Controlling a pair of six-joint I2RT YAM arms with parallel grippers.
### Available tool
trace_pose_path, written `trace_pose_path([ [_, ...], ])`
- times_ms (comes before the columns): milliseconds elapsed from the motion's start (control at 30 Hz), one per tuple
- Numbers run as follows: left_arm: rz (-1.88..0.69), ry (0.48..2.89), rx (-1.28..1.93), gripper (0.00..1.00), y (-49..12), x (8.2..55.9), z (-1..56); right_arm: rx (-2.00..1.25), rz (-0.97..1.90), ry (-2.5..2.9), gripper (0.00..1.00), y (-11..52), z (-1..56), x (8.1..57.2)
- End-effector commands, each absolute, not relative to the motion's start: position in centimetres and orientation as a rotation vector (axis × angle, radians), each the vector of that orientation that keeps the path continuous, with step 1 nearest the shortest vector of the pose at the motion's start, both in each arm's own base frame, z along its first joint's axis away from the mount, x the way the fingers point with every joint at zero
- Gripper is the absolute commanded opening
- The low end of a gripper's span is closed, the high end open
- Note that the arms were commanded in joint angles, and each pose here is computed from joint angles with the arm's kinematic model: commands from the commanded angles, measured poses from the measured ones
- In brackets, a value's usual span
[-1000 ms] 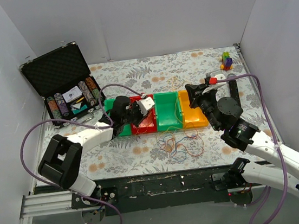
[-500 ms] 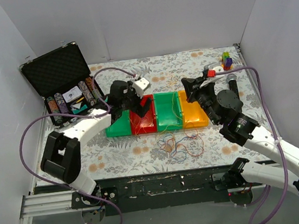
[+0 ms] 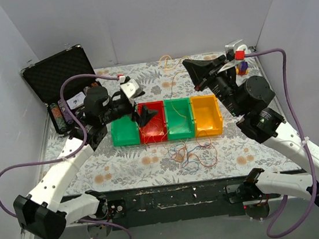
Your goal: Untangle the cables
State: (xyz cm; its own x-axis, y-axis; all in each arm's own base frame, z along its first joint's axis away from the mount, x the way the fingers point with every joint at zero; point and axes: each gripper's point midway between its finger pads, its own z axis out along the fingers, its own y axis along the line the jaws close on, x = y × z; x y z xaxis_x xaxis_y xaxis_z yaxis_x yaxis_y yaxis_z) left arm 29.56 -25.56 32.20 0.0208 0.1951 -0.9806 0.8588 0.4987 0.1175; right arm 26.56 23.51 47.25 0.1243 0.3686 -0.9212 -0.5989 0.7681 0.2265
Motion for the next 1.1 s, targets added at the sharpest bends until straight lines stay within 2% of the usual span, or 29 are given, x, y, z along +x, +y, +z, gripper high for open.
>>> trace_pose_path([
  [0, -0.922, 1.581, 1.146, 0.96, -26.9, 23.5, 26.7, -0.212, 0.874, 1.1, 0.01, 23.7, 53.8, 24.2],
  [233, -0.968, 1.626, 1.309, 0.98, -29.4, 20.7, 20.4, -0.2, 0.954, 1.047, 0.01, 24.0, 55.5, 23.3],
  [467, -0.919, 1.634, 1.242, 0.98, -31.3, 23.3, 18.5, -0.193, 0.996, 1.003, 0.01, 23.7, 57.1, 22.4],
  [567, -0.902, 1.624, 1.239, 0.94, -31.7, 23.9, 17.8, -0.183, 1.004, 0.987, 0.01, 23.2, 57.7, 22.0],
  [633, -0.905, 1.636, 1.245, 0.83, -31.8, 23.9, 17.3, -0.174, 1.004, 0.979, 0.01, 22.8, 58.0, 21.8],
  [700, -0.897, 1.616, 1.242, 0.64, -32.2, 24.3, 17.4, -0.164, 0.998, 0.976, 0.01, 22.4, 58.1, 21.6],
  [733, -0.882, 1.607, 1.234, 0.46, -32.4, 24.7, 17.4, -0.156, 0.995, 0.978, 0.01, 22.2, 58.0, 21.7],
  [800, -0.861, 1.584, 1.222, 0.2, -32.9, 25.0, 17.5, -0.146, 0.987, 0.983, 0.01, 21.9, 57.7, 21.7],
  [867, -0.851, 1.56, 1.225, 0.03, -33.5, 25.1, 18.1, -0.14, 0.979, 0.99, 0.01, 21.8, 57.2, 21.8],
  [900, -0.85, 1.553, 1.22, 0.0, -33.6, 25.2, 18.6, -0.14, 0.971, 0.996, 0.01, 21.8, 57.0, 21.9],
  [1067, -0.8, 1.452, 1.156, 0.0, -33.0, 25.6, 24.9, -0.141, 0.882, 1.061, 0.01, 21.4, 54.8, 23.0],
])
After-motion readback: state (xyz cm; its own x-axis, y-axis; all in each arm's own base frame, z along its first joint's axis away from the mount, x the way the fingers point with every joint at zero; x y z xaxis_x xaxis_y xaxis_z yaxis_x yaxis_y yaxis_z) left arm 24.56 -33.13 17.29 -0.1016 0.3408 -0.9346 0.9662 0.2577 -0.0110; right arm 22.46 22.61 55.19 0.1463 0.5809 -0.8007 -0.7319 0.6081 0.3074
